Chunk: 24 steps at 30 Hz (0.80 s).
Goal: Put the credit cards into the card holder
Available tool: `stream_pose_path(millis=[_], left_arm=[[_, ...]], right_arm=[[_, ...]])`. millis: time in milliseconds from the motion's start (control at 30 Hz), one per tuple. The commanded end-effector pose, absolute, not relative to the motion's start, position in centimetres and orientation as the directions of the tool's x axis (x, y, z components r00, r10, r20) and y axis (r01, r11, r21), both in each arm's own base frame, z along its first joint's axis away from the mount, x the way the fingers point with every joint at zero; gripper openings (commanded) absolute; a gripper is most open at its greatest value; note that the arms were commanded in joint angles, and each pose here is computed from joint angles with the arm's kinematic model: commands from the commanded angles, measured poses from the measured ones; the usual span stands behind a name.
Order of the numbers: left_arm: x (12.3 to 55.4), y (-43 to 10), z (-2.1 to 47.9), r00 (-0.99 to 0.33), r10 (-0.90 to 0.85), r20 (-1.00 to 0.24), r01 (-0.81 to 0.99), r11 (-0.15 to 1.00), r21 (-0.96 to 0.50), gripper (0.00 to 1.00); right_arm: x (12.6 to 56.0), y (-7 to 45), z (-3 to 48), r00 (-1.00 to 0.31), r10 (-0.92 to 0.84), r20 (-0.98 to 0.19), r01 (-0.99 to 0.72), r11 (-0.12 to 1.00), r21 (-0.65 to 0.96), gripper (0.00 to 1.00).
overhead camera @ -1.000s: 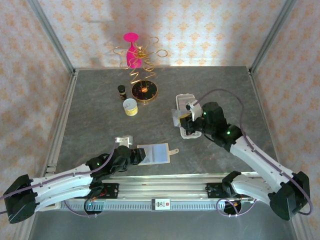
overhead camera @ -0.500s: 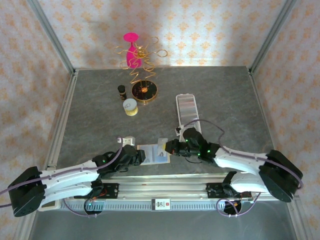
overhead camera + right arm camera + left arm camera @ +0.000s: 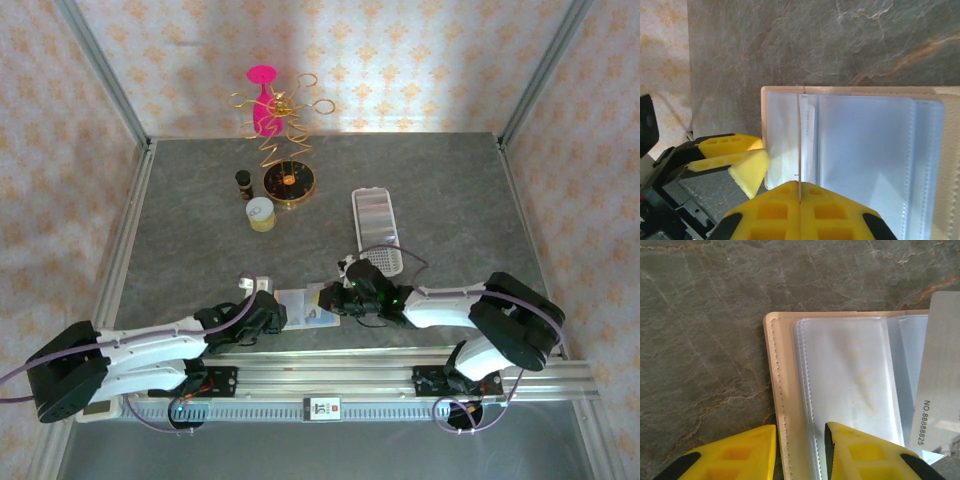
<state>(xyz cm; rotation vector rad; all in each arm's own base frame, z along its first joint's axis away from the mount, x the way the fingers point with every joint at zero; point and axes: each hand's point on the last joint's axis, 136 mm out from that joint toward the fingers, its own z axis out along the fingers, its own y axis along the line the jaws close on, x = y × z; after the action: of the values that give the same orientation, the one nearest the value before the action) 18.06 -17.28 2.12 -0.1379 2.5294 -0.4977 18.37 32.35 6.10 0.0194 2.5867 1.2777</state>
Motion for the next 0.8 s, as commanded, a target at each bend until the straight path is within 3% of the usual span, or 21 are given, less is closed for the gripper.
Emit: stream_pose_path(millis=[0, 767], left_arm=[[18.4, -17.6, 2.4, -0.836, -0.188, -0.515, 0.018, 0.929, -0.369, 0.30], [17.7, -17.5, 1.2, -0.856, -0.178, -0.486, 0.015, 0.930, -0.367, 0.19]], right_arm=[[19.2, 33.3, 7.1, -0.957, 0.146, -0.251, -0.120, 0.589, 0.799, 0.00], [18.3, 32.2, 4.2, -0.965, 0.112, -0.238, -0.101, 0.678, 0.728, 0.00]])
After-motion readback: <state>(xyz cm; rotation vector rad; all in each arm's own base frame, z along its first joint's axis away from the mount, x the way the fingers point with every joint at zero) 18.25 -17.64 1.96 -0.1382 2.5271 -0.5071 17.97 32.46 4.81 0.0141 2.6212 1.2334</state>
